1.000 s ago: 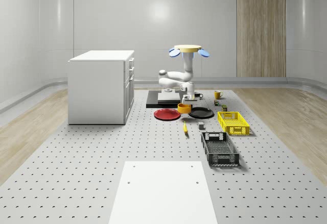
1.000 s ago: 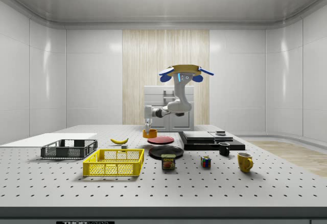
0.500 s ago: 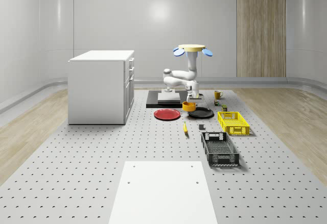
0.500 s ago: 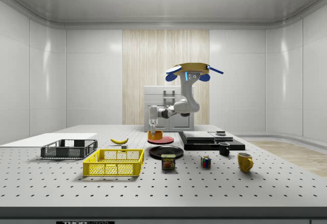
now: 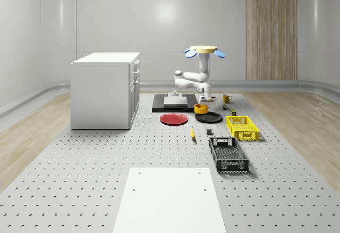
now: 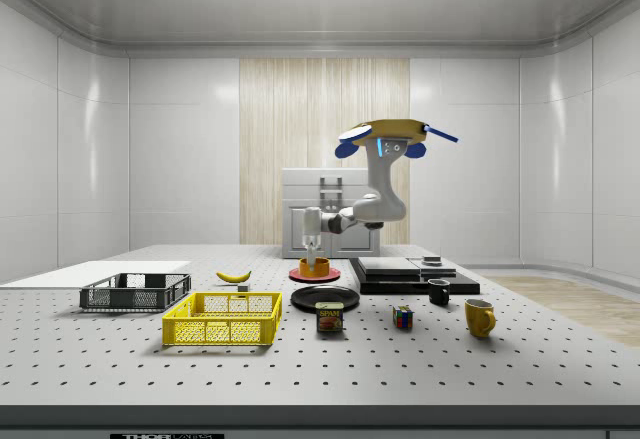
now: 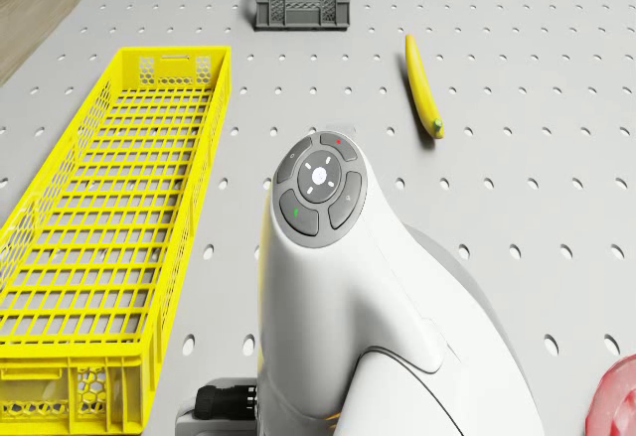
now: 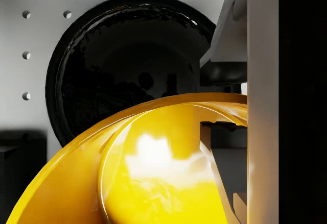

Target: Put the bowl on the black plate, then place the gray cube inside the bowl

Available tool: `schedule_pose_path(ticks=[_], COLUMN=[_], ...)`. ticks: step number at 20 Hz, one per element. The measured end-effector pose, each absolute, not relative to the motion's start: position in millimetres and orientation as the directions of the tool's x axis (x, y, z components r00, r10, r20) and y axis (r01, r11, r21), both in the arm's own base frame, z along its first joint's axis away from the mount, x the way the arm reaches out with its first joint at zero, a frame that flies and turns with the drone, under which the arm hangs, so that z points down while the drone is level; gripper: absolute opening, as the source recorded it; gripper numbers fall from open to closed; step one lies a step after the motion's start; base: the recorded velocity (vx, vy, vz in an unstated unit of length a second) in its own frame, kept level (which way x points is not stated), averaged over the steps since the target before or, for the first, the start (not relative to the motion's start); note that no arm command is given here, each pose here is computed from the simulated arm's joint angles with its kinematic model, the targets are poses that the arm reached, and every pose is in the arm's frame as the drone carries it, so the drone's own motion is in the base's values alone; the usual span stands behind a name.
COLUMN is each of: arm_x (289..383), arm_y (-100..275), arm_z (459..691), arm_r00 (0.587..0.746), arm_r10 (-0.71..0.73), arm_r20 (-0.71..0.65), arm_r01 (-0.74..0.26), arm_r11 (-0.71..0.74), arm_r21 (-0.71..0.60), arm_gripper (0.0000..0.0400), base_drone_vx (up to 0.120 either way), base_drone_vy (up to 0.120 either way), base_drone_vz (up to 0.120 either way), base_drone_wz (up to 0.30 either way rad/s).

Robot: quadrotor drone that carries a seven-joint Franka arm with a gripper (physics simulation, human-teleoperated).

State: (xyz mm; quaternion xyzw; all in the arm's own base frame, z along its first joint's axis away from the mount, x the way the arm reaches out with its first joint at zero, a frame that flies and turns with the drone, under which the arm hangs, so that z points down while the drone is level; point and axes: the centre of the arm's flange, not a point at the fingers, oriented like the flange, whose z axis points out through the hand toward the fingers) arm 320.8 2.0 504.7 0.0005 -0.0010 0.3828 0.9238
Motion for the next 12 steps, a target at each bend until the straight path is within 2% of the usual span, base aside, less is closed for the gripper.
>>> schedule_pose_path(ticks=[5,12], arm_x=[320.8,320.8], arm_y=[2.0,2.0], arm_z=[504.7,504.7], arm_r00=[0.707,0.707], arm_r10=[0.707,0.707], arm_r20=[0.002,0.002], arm_r01=[-0.707,-0.707], arm_r11=[0.707,0.707], arm_r21=[0.000,0.000], arm_gripper=[0.0100,0.0100], base_drone_vx=[0.000,0.000], base_drone_vy=[0.120,0.120], base_drone_vz=[-0.112,0.000], base_drone_wz=[0.000,0.000])
